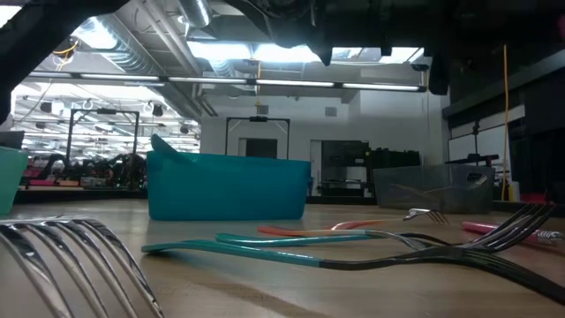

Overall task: Sort silverware by color (type)
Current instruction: Put the top left pink fork into the orange bin

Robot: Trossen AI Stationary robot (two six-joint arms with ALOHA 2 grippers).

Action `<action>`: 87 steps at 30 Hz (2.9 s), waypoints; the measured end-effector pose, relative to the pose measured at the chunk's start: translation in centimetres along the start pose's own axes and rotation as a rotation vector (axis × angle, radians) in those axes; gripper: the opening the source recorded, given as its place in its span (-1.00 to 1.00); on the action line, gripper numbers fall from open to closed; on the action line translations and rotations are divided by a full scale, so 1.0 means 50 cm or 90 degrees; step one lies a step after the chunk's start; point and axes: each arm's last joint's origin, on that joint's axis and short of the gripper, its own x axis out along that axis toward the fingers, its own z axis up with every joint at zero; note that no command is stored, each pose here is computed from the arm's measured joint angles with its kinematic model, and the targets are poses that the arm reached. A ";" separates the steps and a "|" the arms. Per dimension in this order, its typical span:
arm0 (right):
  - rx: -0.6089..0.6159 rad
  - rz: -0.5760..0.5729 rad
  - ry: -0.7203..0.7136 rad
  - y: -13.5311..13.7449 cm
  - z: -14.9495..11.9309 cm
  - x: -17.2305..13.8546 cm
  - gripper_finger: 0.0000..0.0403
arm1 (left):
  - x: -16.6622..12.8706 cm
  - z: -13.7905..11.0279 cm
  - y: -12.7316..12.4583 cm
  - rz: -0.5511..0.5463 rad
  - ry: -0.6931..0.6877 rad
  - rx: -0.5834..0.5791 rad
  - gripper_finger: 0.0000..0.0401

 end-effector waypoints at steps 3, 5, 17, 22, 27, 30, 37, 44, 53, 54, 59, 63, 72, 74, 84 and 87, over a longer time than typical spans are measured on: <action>0.013 0.013 -0.001 0.009 -0.005 -0.014 -0.16 | -0.003 0.002 0.009 0.007 -0.002 -0.002 -0.91; 0.008 0.015 -0.014 0.015 -0.006 -0.023 -0.16 | -0.003 0.004 0.011 0.010 -0.007 -0.005 -0.91; -0.023 -0.098 -0.091 0.006 -0.003 -0.030 -0.16 | 0.012 0.004 -0.047 -0.011 -0.052 0.051 -0.91; -0.021 -0.122 -0.089 -0.002 -0.002 -0.022 -0.16 | 0.019 -0.003 -0.072 0.004 -0.057 0.118 -0.90; -0.028 -0.133 -0.076 -0.009 -0.002 -0.014 -0.16 | 0.025 -0.015 -0.076 0.005 -0.062 0.132 -0.90; -0.025 -0.141 -0.072 -0.013 -0.001 -0.009 -0.16 | 0.031 -0.030 -0.070 -0.001 -0.051 0.131 -0.90; -0.016 -0.152 -0.058 -0.021 -0.001 0.001 -0.16 | 0.041 -0.056 -0.059 -0.007 -0.044 0.117 -0.90; -0.010 -0.159 -0.048 -0.026 -0.002 0.006 -0.16 | 0.046 -0.075 -0.052 -0.009 -0.029 0.113 -0.90; -0.010 -0.159 -0.048 -0.026 -0.002 0.006 -0.16 | 0.045 -0.074 -0.052 -0.003 -0.031 0.115 -0.80; -0.010 -0.159 -0.048 -0.026 -0.002 0.006 -0.16 | 0.045 -0.074 -0.052 0.000 -0.031 0.115 -0.79; -0.010 -0.159 -0.048 -0.026 -0.002 0.006 -0.16 | 0.045 -0.073 -0.050 0.013 -0.034 0.114 -0.75; -0.010 -0.159 -0.048 -0.026 -0.002 0.006 -0.16 | 0.045 -0.073 -0.050 0.014 -0.034 0.115 -0.74; -0.010 -0.160 -0.047 -0.026 -0.002 0.006 -0.16 | 0.045 -0.073 -0.049 0.031 -0.038 0.115 -0.74; -0.008 -0.161 -0.045 -0.027 -0.003 0.006 -0.16 | 0.045 -0.072 -0.047 0.044 -0.040 0.115 -0.74; -0.009 -0.161 -0.045 -0.027 -0.003 0.006 -0.16 | 0.039 -0.062 -0.025 0.071 -0.058 0.114 -0.74; -0.008 -0.161 -0.045 -0.027 -0.003 0.006 -0.16 | 0.039 -0.062 -0.025 0.071 -0.058 0.114 -0.74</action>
